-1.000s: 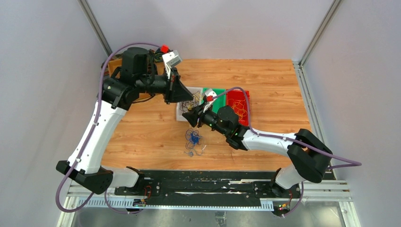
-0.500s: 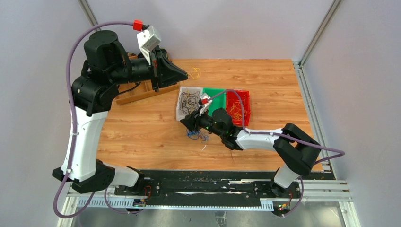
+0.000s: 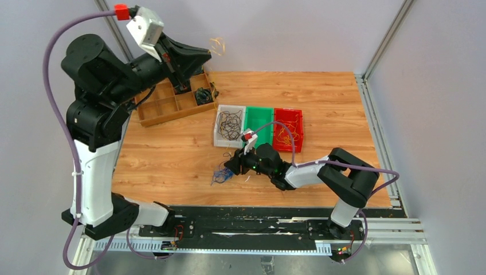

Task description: Untangle the cables

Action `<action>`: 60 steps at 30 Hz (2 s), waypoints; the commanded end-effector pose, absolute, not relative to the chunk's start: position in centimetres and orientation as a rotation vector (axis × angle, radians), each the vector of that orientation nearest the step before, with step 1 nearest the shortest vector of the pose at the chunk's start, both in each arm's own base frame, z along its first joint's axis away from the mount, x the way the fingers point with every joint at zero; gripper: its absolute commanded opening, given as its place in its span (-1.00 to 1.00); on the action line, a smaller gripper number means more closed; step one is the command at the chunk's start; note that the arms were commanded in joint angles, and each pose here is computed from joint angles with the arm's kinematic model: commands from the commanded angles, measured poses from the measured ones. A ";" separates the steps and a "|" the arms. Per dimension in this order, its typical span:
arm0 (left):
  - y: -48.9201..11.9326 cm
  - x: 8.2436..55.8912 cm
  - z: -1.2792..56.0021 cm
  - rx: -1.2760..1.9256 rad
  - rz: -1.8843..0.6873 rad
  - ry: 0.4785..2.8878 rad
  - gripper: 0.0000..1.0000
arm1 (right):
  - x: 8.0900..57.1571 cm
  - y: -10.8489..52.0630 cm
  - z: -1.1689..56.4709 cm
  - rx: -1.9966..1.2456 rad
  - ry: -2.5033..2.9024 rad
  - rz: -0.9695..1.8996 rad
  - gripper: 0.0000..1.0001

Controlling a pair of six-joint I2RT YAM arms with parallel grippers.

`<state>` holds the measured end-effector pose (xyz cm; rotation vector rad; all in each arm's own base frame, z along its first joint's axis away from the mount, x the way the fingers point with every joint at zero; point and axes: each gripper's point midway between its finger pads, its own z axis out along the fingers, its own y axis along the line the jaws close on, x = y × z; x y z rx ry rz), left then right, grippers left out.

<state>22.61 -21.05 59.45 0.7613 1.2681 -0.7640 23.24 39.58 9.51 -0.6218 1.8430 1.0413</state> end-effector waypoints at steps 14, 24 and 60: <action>-16.6 22.4 67.9 0.543 -0.534 0.989 -0.99 | 21.2 38.8 9.3 -0.646 1.840 1.023 0.07; -19.6 24.1 56.0 0.706 -0.635 1.274 -0.99 | 21.6 36.9 27.0 -0.703 1.474 0.941 0.36; -23.4 19.9 52.3 0.817 -1.033 1.421 -0.99 | 26.1 39.6 35.7 -0.622 1.269 0.935 0.19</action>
